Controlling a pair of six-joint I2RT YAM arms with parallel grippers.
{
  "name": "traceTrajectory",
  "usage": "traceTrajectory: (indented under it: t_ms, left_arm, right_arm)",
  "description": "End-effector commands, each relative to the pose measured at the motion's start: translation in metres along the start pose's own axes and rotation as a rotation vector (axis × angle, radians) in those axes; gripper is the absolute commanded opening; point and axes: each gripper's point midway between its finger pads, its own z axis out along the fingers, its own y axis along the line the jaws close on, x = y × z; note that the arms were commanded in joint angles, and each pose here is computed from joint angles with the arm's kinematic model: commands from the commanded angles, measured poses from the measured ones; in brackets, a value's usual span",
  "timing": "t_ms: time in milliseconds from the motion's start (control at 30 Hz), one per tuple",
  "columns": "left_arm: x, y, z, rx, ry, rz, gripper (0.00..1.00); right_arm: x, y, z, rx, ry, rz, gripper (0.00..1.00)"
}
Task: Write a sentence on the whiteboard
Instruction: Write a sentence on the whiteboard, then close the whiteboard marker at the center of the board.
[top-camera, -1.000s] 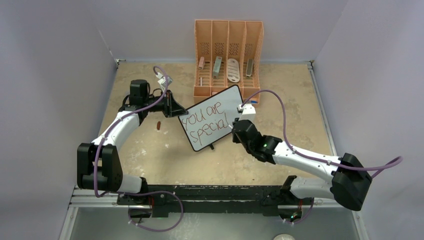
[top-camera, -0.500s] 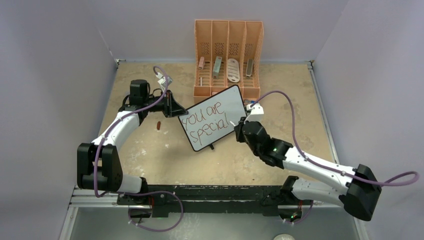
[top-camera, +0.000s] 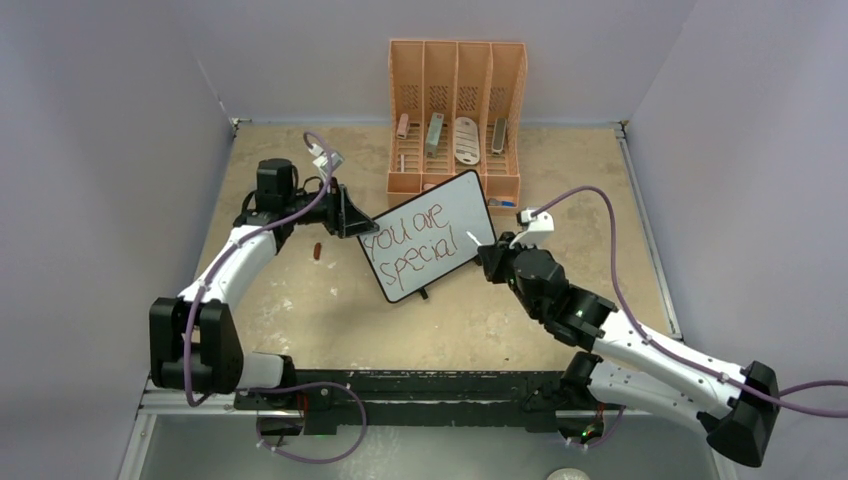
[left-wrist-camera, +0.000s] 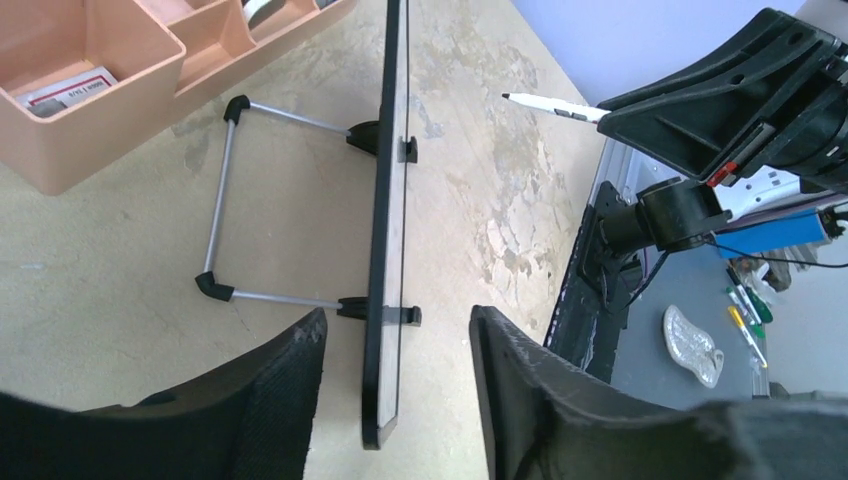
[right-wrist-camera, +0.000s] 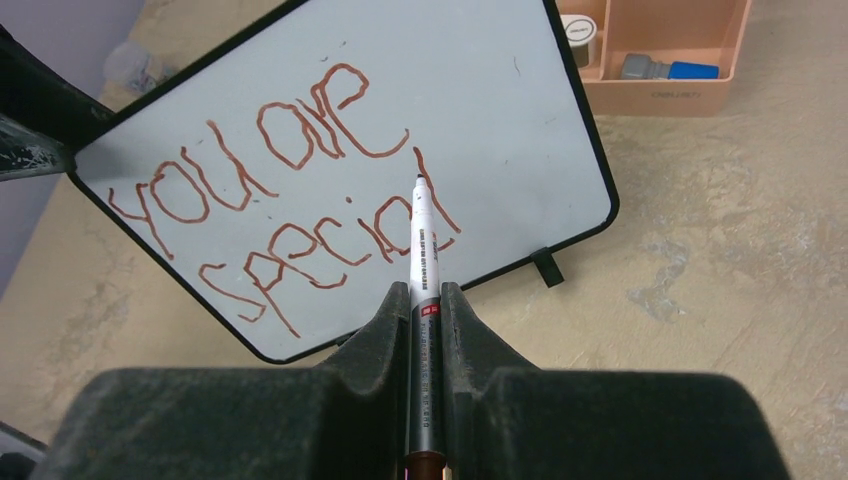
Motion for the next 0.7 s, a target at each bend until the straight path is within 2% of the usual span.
traceTrajectory:
  t_ms: [0, 133, 333, 567, 667]
  left_arm:
    - [-0.025, -0.023, -0.010, -0.010, -0.069, 0.089, 0.55]
    - [-0.040, -0.021, -0.021, -0.134, -0.116, 0.066, 0.62]
    - [-0.058, 0.004, -0.053, -0.472, -0.199, -0.026, 0.72]
    - [-0.028, 0.042, -0.092, -0.784, -0.176, -0.195, 0.78]
    - [-0.011, 0.064, -0.107, -0.910, -0.152, -0.262, 0.77]
  right_arm:
    - [-0.020, -0.004, -0.011, 0.005, -0.058, 0.031, 0.00]
    - [-0.035, -0.004, -0.020, 0.005, -0.088, 0.032, 0.00]
    - [-0.052, -0.003, -0.029, -0.009, -0.137, 0.028, 0.00]
    - [-0.071, -0.004, -0.039, -0.026, -0.208, 0.021, 0.00]
    - [-0.077, -0.004, -0.045, -0.041, -0.231, 0.034, 0.00]
